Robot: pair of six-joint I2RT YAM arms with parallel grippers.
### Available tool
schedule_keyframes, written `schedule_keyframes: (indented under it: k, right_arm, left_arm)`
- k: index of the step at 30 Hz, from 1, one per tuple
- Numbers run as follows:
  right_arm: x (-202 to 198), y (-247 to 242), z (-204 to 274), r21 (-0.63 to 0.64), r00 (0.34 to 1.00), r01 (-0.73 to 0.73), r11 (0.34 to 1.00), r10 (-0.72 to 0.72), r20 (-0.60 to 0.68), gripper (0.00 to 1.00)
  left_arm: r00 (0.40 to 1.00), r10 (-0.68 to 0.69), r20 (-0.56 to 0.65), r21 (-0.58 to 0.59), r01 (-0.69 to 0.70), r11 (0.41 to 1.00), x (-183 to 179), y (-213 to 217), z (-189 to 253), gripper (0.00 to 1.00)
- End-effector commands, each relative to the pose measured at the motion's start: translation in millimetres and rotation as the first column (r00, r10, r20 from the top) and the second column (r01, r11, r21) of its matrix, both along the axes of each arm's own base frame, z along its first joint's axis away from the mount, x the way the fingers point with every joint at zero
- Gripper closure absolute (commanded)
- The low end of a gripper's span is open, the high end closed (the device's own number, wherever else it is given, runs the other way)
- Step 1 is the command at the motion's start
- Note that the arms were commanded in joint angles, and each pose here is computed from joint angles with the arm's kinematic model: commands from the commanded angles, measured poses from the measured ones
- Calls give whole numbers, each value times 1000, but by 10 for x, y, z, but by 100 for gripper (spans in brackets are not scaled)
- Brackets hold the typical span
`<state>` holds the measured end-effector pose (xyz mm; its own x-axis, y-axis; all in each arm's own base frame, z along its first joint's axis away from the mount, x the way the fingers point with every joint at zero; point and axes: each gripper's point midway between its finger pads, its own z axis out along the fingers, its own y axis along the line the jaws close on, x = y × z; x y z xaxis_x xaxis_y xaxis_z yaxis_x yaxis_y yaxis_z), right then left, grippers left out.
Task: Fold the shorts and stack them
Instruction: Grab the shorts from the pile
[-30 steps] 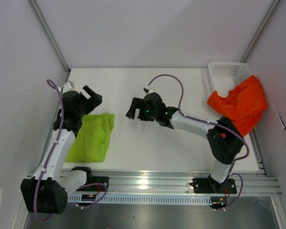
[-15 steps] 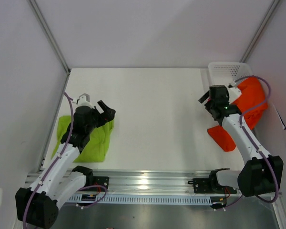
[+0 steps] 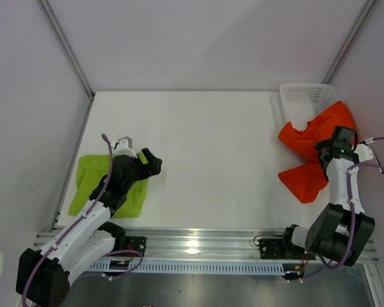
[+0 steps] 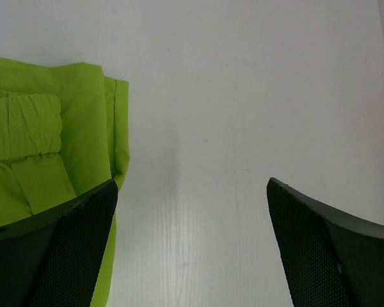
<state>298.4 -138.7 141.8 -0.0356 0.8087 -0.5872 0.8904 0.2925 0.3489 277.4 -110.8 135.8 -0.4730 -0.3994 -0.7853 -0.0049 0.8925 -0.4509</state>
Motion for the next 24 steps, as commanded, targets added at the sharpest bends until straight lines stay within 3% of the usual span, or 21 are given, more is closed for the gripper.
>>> schedule_keyframes:
  k: [1, 12, 17, 18, 21, 24]
  right_arm:
    - [29, -176, -11, 21, 999, 41, 999, -42, 32, 1]
    - [237, -524, -165, 6, 985, 141, 990, -140, 104, 10]
    - [283, -573, -208, 10, 978, 169, 986, -169, 124, 34]
    - [300, -572, -204, 9, 977, 166, 986, -165, 135, 49]
    - [343, -565, -168, 14, 972, 160, 987, -160, 169, 66]
    - [380, -559, -99, 14, 972, 145, 989, -145, 187, 90]
  left_arm:
    - [998, -3, 70, 41, 0, 999, 59, 22, 36, 1]
    - [994, -8, 107, 44, 4, 999, 112, -22, 126, 1]
    - [992, -11, 122, 42, 6, 999, 94, -23, 146, 1]
    - [992, -10, 124, 44, 5, 999, 97, -23, 157, 1]
    - [992, -9, 122, 49, 3, 999, 93, -14, 167, 1]
    - [992, -9, 124, 49, 3, 999, 89, -14, 169, 1]
